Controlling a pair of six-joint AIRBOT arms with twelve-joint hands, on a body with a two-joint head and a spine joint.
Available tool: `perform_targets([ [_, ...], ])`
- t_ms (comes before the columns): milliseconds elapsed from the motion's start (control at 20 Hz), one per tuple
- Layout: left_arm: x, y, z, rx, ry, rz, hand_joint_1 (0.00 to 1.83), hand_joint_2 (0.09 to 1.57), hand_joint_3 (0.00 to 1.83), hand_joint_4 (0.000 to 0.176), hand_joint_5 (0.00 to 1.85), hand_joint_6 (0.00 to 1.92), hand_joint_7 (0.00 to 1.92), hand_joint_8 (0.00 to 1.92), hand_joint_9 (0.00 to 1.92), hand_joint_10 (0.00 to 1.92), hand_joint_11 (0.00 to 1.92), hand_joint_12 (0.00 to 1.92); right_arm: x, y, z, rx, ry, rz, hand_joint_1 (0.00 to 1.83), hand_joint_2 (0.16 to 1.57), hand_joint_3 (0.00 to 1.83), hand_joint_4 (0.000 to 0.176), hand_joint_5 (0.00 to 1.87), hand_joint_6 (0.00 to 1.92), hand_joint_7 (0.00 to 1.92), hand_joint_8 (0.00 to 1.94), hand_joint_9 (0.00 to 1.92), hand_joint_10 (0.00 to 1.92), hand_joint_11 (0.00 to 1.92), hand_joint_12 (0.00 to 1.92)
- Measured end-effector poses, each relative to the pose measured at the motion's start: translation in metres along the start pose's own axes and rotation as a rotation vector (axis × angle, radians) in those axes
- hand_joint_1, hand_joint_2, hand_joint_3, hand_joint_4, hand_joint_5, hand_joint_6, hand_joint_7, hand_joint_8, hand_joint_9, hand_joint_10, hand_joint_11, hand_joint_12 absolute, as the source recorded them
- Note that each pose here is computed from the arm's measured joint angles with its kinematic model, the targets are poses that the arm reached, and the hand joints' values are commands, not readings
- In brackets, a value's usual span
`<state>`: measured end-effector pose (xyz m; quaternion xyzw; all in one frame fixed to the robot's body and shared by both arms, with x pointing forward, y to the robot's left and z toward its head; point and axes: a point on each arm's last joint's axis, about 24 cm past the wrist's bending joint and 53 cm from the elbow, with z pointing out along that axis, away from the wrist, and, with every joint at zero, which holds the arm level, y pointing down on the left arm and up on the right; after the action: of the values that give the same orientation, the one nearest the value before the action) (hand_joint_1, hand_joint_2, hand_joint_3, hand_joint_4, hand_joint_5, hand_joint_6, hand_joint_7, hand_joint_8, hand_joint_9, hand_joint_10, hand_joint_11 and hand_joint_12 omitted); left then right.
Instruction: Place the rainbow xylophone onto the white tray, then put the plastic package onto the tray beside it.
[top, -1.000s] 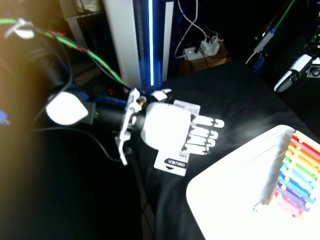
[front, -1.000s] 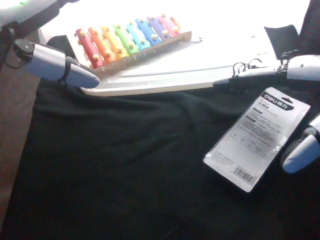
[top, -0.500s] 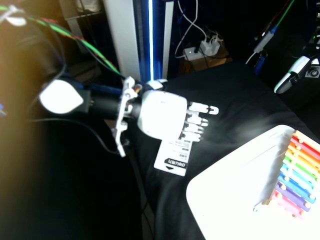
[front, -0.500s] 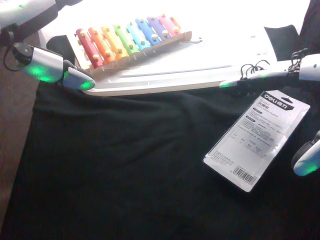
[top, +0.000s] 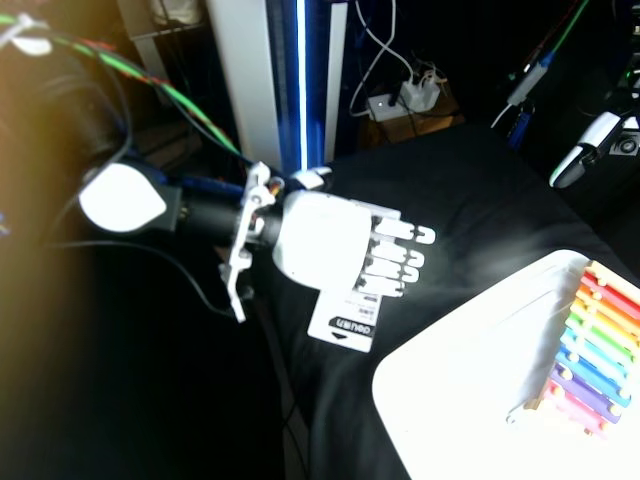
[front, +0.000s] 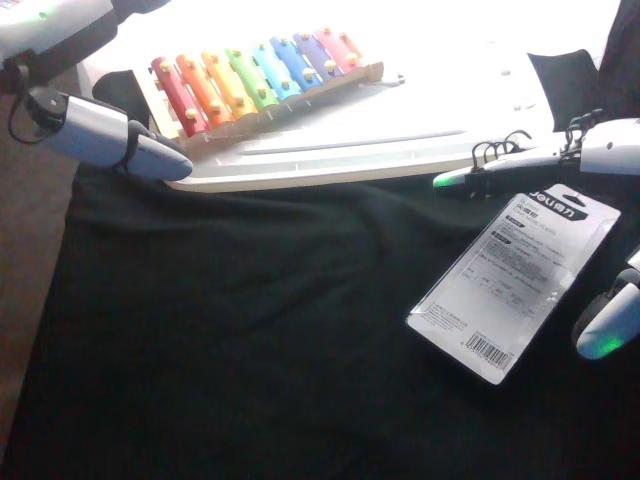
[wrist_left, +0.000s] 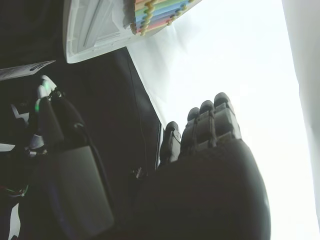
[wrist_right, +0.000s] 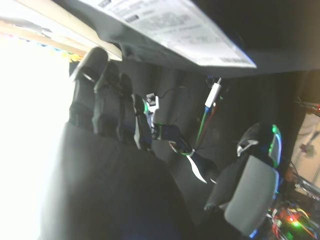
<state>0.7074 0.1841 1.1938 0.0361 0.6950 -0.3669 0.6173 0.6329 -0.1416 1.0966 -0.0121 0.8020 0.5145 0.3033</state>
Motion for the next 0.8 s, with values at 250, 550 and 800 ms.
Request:
perform_targets([
  [250, 0.001, 0.0, -0.001, 0.0, 0.0, -0.002, 0.93, 0.73, 0.0, 0.176, 0.0, 0.0, 0.0, 0.0, 0.0, 0.0, 0.0, 0.0, 0.006, -0.008, 0.007, 0.02, 0.018, -0.008, 0.83, 0.61, 0.0, 0.088, 0.08, 0.0, 0.27, 0.0, 0.29, 0.01, 0.12, 0.66],
  [550, 0.002, 0.001, -0.001, -0.003, 0.005, -0.001, 0.95, 0.73, 0.0, 0.176, 0.0, 0.0, 0.0, 0.0, 0.0, 0.0, 0.0, 0.0, 0.005, -0.026, 0.011, 0.069, 0.027, -0.009, 0.94, 0.62, 0.0, 0.095, 0.09, 0.01, 0.3, 0.0, 0.26, 0.0, 0.01, 0.77],
  [800, 0.002, 0.001, -0.001, -0.003, 0.005, -0.001, 0.93, 0.73, 0.0, 0.155, 0.0, 0.0, 0.0, 0.0, 0.0, 0.0, 0.0, 0.0, 0.01, -0.037, 0.016, 0.101, 0.054, -0.017, 0.91, 0.61, 0.0, 0.105, 0.1, 0.0, 0.34, 0.0, 0.3, 0.0, 0.06, 0.8],
])
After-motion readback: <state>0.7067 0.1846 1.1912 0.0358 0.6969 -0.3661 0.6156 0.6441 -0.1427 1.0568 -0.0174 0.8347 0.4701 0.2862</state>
